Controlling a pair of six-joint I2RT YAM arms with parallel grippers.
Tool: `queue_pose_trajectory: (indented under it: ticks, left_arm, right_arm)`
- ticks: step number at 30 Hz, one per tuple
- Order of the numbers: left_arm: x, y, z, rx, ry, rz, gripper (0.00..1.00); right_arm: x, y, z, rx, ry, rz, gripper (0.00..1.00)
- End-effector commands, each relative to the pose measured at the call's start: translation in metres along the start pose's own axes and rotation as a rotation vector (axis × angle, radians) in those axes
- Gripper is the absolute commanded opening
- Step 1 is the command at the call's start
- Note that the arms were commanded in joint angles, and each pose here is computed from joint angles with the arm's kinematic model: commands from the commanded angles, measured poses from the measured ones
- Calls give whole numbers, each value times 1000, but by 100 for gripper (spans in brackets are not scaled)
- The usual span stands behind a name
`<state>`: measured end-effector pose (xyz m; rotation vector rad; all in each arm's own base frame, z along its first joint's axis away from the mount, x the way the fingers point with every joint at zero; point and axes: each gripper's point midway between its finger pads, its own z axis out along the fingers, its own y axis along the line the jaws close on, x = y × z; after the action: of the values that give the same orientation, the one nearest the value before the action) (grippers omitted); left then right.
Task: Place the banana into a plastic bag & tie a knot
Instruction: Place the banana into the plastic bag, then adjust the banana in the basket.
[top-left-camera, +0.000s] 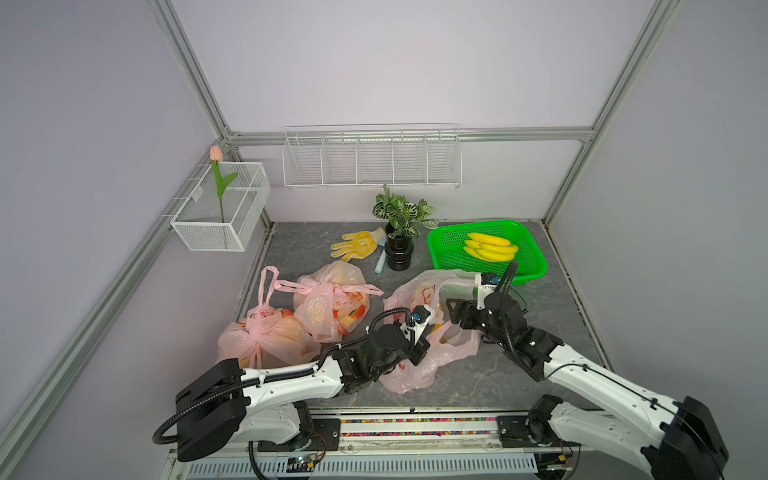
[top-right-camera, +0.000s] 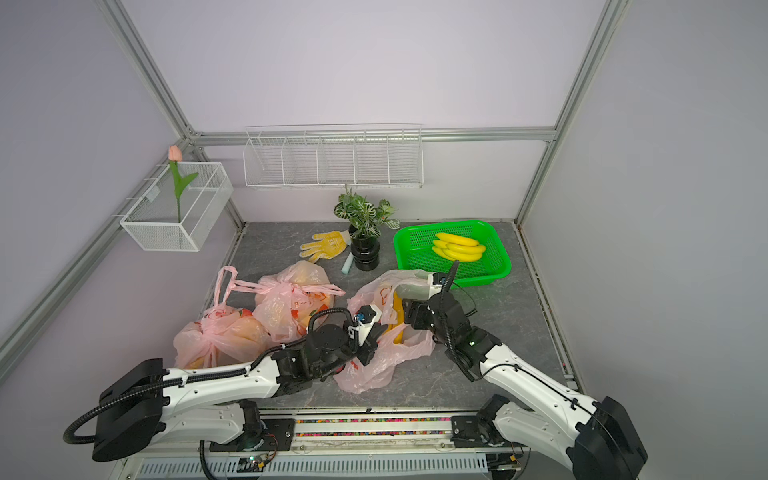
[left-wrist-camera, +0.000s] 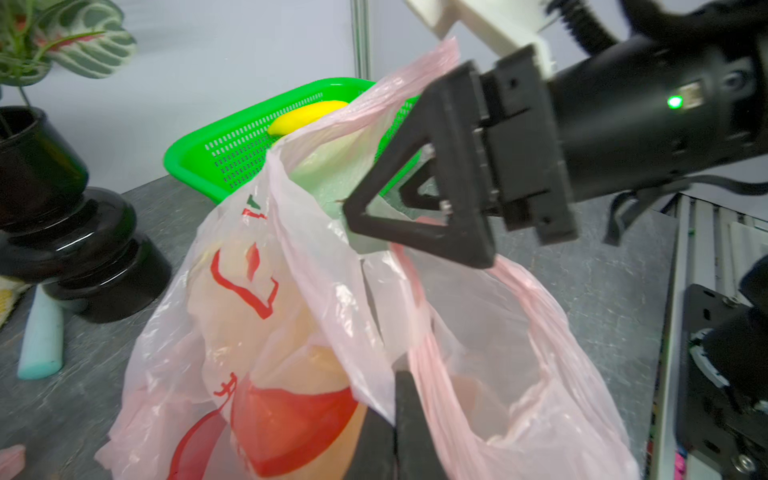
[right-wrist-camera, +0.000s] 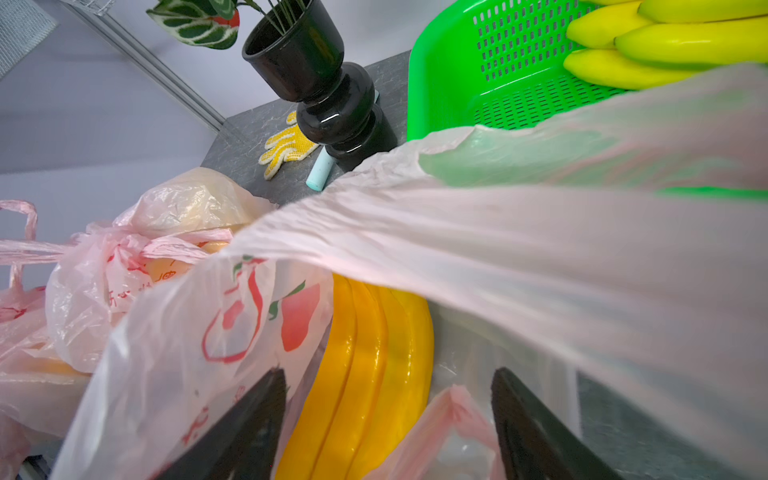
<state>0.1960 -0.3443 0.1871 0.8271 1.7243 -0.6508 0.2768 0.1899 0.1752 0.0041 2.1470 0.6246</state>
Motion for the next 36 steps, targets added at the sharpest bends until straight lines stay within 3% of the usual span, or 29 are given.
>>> queue_pose_trajectory:
  ticks: [1,6,11,17,23,26,31,33,36]
  left_arm:
    - [-8,25,0,-105,-21,-62,0]
    - [-16,44,10,-189,-2,-83,0]
    - [-19,46,15,-193,5,-87,0]
    - [-13,46,9,-188,11,-112,0]
    - [-10,44,7,-172,7,-131,0]
    - [-12,45,6,-178,12,-125,0]
    - [-12,48,9,-195,40,-115,0]
    - [-15,51,10,-206,42,-124,0]
    - [-18,59,13,-229,39,-142,0]
  right_arm:
    - [5,9,-17,-87,62,-98,83]
    - [-16,27,-44,-186,40,-218,90]
    - [-63,-39,-33,146,11,-196,93]
    - [-121,-82,-1,248,-57,-120,89]
    - [-136,-143,62,419,98,-248,84]
    - [-138,-138,81,295,127,-262,84]
    - [-132,-59,69,-74,68,-304,83]
    - [-125,-48,56,-79,38,-318,86]
    - [-131,-77,44,79,6,-280,92]
